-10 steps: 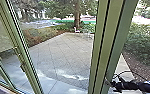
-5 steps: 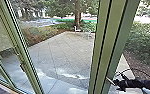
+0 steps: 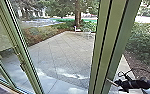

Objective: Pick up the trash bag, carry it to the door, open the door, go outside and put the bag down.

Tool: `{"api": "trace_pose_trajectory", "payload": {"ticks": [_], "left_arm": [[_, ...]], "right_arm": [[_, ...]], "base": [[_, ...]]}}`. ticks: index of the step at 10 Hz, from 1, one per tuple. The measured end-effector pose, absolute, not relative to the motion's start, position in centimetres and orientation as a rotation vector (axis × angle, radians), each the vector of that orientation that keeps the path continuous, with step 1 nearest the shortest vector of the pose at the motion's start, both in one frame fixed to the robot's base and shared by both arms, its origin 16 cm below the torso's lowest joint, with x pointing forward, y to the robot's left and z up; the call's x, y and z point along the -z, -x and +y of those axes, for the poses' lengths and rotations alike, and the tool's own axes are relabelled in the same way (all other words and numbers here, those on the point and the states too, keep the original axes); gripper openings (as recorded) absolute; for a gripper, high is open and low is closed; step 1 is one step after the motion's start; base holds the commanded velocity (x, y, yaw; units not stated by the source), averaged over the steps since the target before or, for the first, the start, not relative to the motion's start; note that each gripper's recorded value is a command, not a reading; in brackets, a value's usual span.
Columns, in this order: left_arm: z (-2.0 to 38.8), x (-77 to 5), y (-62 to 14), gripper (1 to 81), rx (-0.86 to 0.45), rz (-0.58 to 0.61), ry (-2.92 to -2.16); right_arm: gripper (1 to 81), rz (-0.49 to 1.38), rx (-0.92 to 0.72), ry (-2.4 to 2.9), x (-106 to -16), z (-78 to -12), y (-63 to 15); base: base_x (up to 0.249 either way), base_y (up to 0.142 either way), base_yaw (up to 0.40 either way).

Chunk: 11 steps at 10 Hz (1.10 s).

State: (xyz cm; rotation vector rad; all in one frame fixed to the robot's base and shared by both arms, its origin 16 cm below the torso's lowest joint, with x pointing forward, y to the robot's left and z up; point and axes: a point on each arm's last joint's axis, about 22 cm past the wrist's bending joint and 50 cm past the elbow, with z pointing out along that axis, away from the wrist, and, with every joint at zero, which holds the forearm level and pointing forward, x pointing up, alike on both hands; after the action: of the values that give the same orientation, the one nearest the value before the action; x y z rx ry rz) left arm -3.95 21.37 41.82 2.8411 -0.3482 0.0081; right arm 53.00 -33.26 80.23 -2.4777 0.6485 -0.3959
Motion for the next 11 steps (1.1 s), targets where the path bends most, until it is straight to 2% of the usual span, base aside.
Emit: {"api": "trace_pose_trajectory", "payload": {"ticks": [11], "left_arm": [[20.8, -41.8, 4.0, 1.0, -0.008, -0.351, -2.833]], "right_arm": [[81.1, 0.598, 0.41, 2.46, -86.2, -35.1, -49.5]], "base": [[0.0, 0.0, 0.0]]}}
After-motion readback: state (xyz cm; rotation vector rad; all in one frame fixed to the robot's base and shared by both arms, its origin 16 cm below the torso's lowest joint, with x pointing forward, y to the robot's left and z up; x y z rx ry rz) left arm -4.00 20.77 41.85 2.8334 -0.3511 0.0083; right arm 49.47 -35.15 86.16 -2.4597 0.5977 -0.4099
